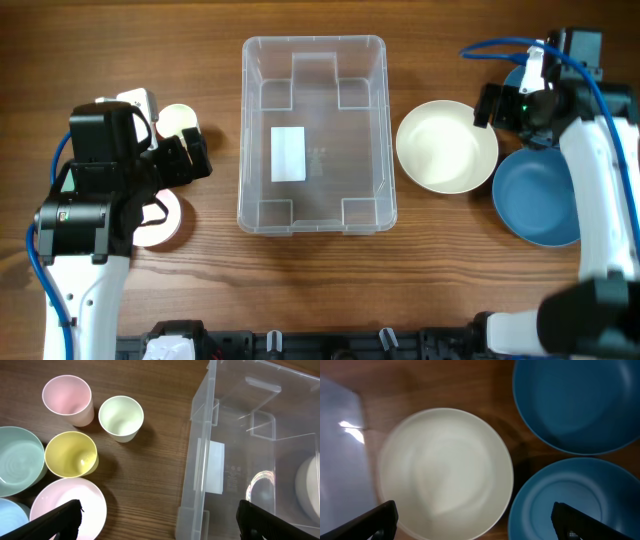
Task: Pack container
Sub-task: 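Reach the right gripper to the cream bowl rim and grasp it, then lift the cream bowl and lower it into the container, release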
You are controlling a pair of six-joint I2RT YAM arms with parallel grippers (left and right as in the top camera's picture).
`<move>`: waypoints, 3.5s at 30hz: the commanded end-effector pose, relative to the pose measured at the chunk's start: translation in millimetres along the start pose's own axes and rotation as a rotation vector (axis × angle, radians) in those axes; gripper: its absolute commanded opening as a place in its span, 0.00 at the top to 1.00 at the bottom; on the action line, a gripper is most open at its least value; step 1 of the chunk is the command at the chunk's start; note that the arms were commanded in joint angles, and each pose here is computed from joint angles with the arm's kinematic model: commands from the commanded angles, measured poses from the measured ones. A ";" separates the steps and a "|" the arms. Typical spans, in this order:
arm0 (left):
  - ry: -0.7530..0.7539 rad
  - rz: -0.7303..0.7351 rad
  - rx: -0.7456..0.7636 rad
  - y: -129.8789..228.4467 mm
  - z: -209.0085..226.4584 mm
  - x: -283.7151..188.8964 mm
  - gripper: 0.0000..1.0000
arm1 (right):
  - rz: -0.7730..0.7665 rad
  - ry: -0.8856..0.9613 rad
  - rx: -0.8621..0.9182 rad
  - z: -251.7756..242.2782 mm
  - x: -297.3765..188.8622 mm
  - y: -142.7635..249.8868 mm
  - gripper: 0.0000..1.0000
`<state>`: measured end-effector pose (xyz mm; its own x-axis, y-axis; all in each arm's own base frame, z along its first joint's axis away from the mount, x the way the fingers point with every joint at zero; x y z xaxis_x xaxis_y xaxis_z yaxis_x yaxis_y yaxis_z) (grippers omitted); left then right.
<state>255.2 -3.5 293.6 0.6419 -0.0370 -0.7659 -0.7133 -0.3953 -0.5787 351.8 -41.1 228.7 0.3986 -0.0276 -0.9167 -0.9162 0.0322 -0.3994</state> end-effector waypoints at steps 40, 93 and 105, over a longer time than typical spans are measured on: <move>0.007 -0.004 -0.014 -3.3 -0.9 -3.5 0.00 | 0.263 -0.014 -0.021 -22.5 161.0 15.8 0.89; 0.017 -0.028 -0.016 -7.9 -2.8 -3.6 0.00 | -0.230 -0.131 -0.359 253.8 97.2 -63.4 0.80; 0.013 -0.019 -0.016 -6.0 -2.0 -3.6 0.00 | -0.404 0.027 -0.168 133.4 -38.9 -93.6 0.43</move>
<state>256.2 -3.5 294.4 0.6474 -0.0370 -0.7613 -0.7084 -0.3977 -0.5831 427.2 154.2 263.2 0.6696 0.0979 -0.7362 -0.7032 -0.2353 -0.6709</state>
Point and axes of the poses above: each gripper's point midway between its finger pads, its own x axis out along the fingers, its own z axis along the line the jaws close on, y = z × x, the point moved 6 cm from there along -x, back along the fingers, and after that the axes turned 9 degrees about -x, right-handed, at the moved point
